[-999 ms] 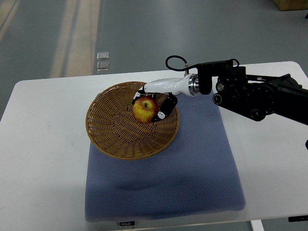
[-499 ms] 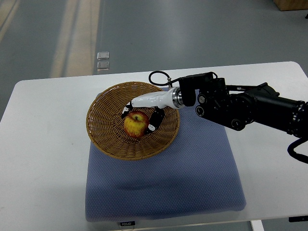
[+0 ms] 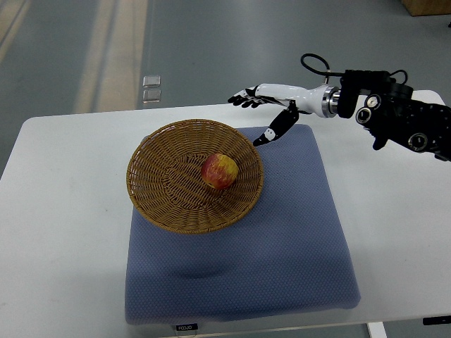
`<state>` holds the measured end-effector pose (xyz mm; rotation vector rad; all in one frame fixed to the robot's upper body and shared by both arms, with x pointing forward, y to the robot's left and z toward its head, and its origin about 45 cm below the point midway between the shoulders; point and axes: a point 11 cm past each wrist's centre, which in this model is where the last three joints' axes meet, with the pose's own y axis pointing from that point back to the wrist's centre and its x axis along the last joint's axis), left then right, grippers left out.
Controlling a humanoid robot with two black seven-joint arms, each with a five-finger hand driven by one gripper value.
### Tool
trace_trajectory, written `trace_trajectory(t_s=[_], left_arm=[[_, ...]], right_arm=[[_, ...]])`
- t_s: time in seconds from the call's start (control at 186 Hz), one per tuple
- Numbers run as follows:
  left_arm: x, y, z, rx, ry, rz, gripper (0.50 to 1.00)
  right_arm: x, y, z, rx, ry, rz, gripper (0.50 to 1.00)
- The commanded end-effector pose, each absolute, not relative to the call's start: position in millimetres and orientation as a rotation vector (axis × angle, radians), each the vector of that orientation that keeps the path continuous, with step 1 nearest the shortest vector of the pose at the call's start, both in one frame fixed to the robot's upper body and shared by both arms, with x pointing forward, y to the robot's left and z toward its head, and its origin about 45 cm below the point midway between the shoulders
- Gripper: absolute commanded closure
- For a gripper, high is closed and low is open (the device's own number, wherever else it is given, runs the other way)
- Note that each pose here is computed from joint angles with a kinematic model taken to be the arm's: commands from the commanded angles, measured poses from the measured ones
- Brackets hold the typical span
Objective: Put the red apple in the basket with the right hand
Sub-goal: 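Open the right hand and withdraw it away from the basket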
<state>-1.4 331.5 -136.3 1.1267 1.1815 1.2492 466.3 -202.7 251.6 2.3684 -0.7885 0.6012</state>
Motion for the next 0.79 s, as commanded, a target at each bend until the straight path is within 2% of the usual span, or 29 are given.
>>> trace_trajectory(t_s=[0.0, 0.118, 0.172, 0.177, 0.338, 0.354, 0.58, 0.789], left_arm=[[-1, 332, -136, 1.128, 1.181, 1.248, 0.5], [-1, 332, -136, 1.127, 1.181, 1.249, 0.5], [-1, 332, -136, 1.127, 1.181, 1.249, 0.5], [-1, 331, -136, 1.126, 1.182, 1.248, 0.5], [-1, 330, -136, 1.124, 1.183, 1.247, 0.5], [-1, 330, -136, 1.124, 1.183, 1.247, 0.5], [-1, 330, -136, 1.124, 1.183, 1.247, 0.5], [-1, 330, -136, 1.123, 1.183, 1.246, 0.5]], right_arm=[[463, -238, 241, 2.386, -0.914, 0.456, 0.599], [454, -265, 221, 2.403, -1.059, 0.284, 0.601], [454, -265, 221, 2.403, -1.059, 0.284, 0.601], [451, -274, 211, 2.408, -1.142, 0.201, 0.601], [443, -287, 187, 2.381, -1.344, 0.02, 0.601], [440, -293, 176, 2.347, -1.453, -0.08, 0.601], [447, -301, 174, 2.297, -1.896, -0.4, 0.587], [457, -300, 191, 2.315, -2.074, -0.491, 0.587]])
